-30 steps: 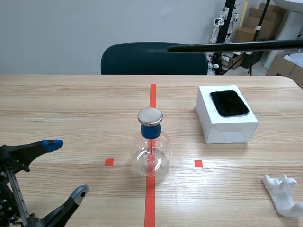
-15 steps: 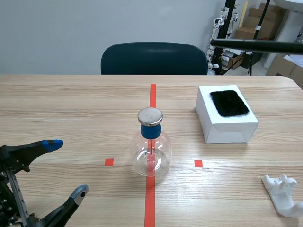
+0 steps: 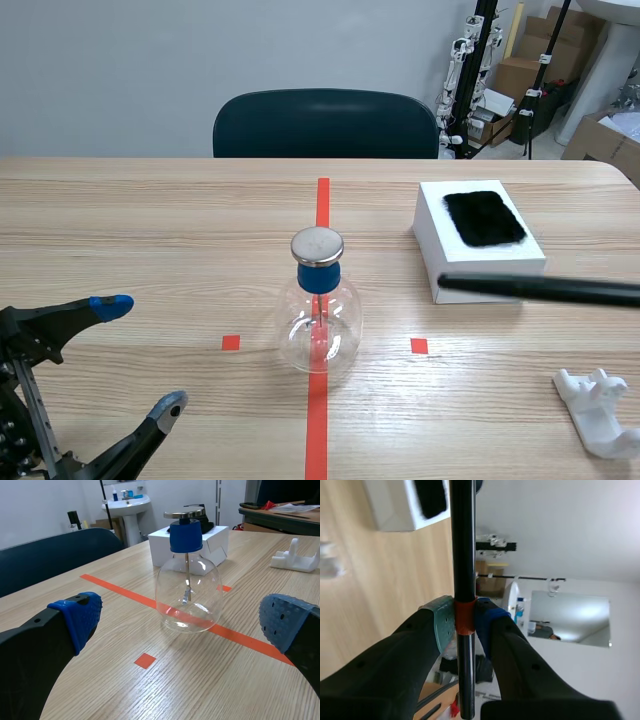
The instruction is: Do the electroscope experiment. hold the rod still at the electroscope
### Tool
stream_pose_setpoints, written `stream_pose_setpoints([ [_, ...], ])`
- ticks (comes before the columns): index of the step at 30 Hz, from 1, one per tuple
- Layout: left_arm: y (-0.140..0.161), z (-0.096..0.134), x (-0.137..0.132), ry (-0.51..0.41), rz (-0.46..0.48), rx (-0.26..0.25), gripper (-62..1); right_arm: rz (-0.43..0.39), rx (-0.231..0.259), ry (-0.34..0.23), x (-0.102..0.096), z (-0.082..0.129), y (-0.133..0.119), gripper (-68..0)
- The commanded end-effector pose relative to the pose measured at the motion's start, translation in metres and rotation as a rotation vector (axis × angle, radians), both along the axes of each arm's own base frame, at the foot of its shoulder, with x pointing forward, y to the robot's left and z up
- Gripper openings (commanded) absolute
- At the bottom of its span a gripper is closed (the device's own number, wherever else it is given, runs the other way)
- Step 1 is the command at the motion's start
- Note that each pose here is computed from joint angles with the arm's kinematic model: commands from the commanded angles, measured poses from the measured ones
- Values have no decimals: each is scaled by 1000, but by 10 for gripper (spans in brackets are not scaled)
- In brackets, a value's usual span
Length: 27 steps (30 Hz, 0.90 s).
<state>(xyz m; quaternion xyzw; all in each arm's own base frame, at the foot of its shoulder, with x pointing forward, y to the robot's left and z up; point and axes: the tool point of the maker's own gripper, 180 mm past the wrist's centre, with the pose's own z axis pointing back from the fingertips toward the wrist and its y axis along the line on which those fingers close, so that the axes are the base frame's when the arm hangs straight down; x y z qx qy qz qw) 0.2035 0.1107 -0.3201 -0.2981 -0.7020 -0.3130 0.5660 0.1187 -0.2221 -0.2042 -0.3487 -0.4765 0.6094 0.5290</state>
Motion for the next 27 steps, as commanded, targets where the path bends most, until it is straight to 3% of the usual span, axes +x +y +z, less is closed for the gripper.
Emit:
stream_pose_setpoints([
  [1, 1, 5, 2, -19, 3, -15, 14, -5, 5, 11, -3, -6, 2, -671],
  [11, 1, 5, 2, -19, 3, -15, 14, 10, 6, 42, -19, -37, 10, -671],
  [27, 1, 5, 2, -19, 3, -15, 14, 28, 19, 39, -19, -37, 14, -669],
])
